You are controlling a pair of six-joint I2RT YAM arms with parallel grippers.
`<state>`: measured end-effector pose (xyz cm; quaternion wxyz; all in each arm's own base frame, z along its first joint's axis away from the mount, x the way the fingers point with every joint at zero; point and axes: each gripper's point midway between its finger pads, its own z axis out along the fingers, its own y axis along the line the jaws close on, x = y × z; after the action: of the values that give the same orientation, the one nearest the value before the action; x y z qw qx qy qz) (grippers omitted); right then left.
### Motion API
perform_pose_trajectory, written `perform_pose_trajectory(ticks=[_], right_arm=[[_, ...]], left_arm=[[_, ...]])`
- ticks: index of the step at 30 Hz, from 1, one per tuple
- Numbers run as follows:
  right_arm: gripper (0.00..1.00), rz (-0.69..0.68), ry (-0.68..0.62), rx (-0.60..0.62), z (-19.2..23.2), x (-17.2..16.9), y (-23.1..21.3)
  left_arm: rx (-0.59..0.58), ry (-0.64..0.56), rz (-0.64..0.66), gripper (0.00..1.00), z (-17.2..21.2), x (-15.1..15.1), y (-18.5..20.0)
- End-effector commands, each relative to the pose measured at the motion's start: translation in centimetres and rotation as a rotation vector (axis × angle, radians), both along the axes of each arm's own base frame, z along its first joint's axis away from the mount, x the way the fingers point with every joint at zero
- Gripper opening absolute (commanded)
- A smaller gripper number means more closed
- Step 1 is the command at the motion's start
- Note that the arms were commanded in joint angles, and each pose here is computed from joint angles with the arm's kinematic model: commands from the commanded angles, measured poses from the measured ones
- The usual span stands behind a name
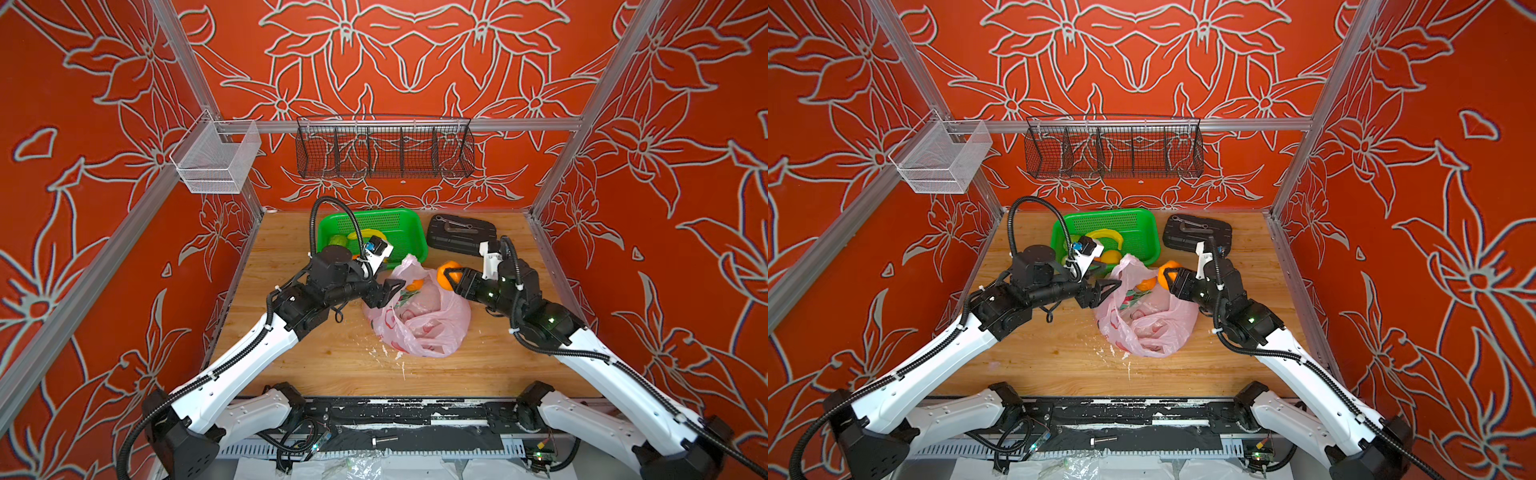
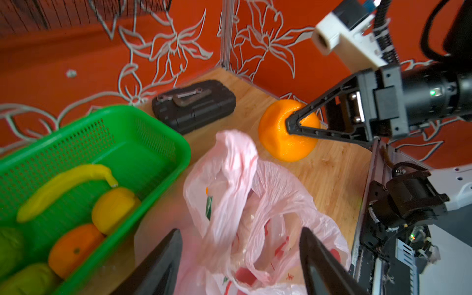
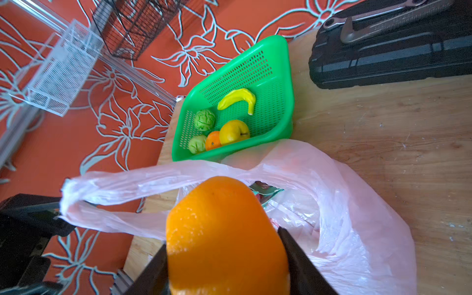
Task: Untie the knot of the plastic bag and take out the fruit
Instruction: 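Lift the orange out with the right gripper and pass it to the left gripper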
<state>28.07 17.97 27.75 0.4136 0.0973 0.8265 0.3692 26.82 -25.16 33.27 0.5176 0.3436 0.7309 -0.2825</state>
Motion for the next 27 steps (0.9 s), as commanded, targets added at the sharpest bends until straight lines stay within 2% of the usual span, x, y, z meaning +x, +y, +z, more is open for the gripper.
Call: perform_pose_trajectory(ticks=[1, 7, 11, 15, 18, 27], right_arm=[[0.48, 0.042, 0.042, 0.146, 2.2, -0.4, 0.6], [0.47, 0.098, 0.063, 0.323, 4.5, -0.2, 1.0], [0.48, 0.139, 0.07, 0.392, 5.6, -0.4, 1.4], [0.47, 0.181, 0.059, 0.436, 6.6, -0.8, 1.9], [0.47, 0.204, 0.049, 0.456, 7.1, -1.1, 2.1], [0.47, 0.26, 0.027, 0.503, 8.1, -1.7, 2.7]], left_arm=[[-0.001, -0.213, -0.108, 0.74, 3.9, -0.4, -1.6], [0.079, -0.43, -0.244, 0.78, 5.4, -1.0, -4.4], [0.114, -0.515, -0.321, 0.84, 5.5, -1.0, -6.3], [0.13, -0.542, -0.353, 0.95, 5.5, -0.2, -7.9], [0.141, -0.546, -0.369, 0.99, 5.3, 0.4, -8.9], [0.195, -0.557, -0.401, 0.98, 3.4, 2.0, -11.4]])
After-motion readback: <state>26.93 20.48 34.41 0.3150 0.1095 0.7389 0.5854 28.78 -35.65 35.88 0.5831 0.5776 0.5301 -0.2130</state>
